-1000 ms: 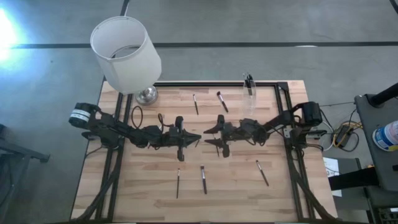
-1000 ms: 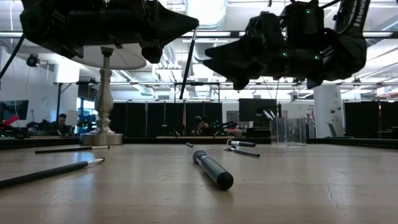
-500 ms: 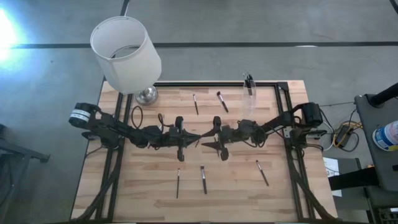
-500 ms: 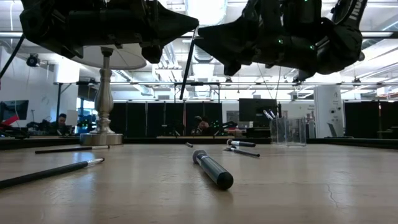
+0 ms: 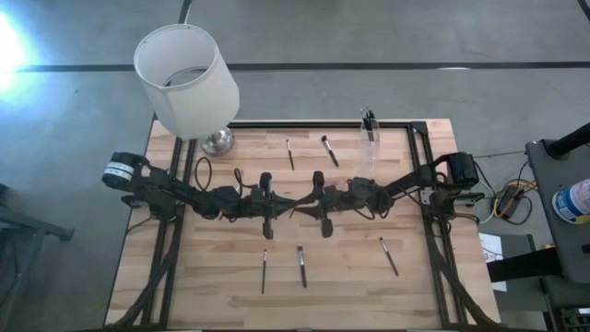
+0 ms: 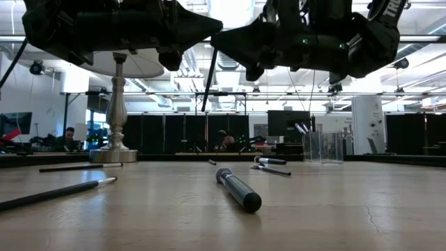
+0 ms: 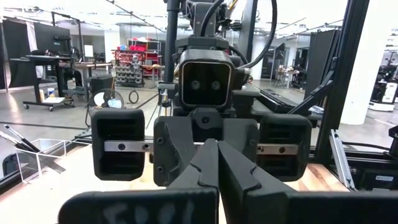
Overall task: Put items in baskets/containers
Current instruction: Put the eyeshadow brush into the transparent organizer
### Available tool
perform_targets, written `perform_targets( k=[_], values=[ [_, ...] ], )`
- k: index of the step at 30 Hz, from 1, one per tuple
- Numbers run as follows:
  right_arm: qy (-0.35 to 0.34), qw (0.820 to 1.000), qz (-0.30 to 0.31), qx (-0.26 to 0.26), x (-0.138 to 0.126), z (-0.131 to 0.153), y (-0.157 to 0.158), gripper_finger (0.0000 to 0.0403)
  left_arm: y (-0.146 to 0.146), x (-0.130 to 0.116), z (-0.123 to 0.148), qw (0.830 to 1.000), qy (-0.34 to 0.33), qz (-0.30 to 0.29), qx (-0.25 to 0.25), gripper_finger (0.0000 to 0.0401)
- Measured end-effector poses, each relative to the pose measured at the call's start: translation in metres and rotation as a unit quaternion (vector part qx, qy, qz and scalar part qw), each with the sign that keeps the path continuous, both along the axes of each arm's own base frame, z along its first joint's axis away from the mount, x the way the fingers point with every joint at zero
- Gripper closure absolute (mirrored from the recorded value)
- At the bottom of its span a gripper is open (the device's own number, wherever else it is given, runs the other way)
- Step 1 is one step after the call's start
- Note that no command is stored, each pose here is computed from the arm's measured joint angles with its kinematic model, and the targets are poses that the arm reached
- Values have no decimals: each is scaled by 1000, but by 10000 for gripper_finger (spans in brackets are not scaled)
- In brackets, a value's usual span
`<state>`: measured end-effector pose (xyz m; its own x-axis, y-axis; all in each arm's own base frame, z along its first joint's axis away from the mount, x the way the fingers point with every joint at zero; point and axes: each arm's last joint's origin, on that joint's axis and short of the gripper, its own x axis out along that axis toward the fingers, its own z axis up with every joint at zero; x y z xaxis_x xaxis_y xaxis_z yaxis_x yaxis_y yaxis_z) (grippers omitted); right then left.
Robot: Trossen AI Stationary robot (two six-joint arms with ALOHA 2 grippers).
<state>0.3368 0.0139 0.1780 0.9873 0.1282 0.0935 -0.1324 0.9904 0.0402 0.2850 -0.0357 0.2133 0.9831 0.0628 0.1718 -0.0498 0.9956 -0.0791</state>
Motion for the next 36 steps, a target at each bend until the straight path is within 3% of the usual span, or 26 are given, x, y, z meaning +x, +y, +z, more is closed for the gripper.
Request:
perform_targets(
  k=[3, 9, 14, 20, 22, 24, 29, 33, 36],
  values=[
    [3, 1000, -10, 1, -1, -2, -1, 383, 0, 0, 0, 1000, 1, 1, 0, 401],
    [8, 1000, -13, 5, -5, -4, -1, 388, 0, 0, 0, 1000, 4, 15, -13, 400],
    [35, 999, -41, 0, -14, -2, -7, 389, 2, -6, 9, 999, 7, 24, -21, 374],
    [51, 993, -102, -8, -48, 17, -33, 390, 1, -16, 15, 999, 49, 7, 1, 350],
    [62, 987, -150, -17, -65, 27, -48, 390, 1, -18, 10, 998, 59, 3, 4, 351],
    [93, 970, -222, -34, -83, 36, -66, 390, 1, -19, 8, 998, 60, 3, 5, 357],
    [134, 908, -395, -49, -127, 57, -114, 391, 2, -19, 4, 998, 65, 6, 15, 380],
    [136, 861, -489, -33, -157, 66, -154, 391, 2, -19, 6, 998, 57, 6, 14, 396],
    [158, 842, -516, -1, -173, 62, -180, 391, 2, -19, 6, 998, 57, 7, 16, 400]
  ],
)
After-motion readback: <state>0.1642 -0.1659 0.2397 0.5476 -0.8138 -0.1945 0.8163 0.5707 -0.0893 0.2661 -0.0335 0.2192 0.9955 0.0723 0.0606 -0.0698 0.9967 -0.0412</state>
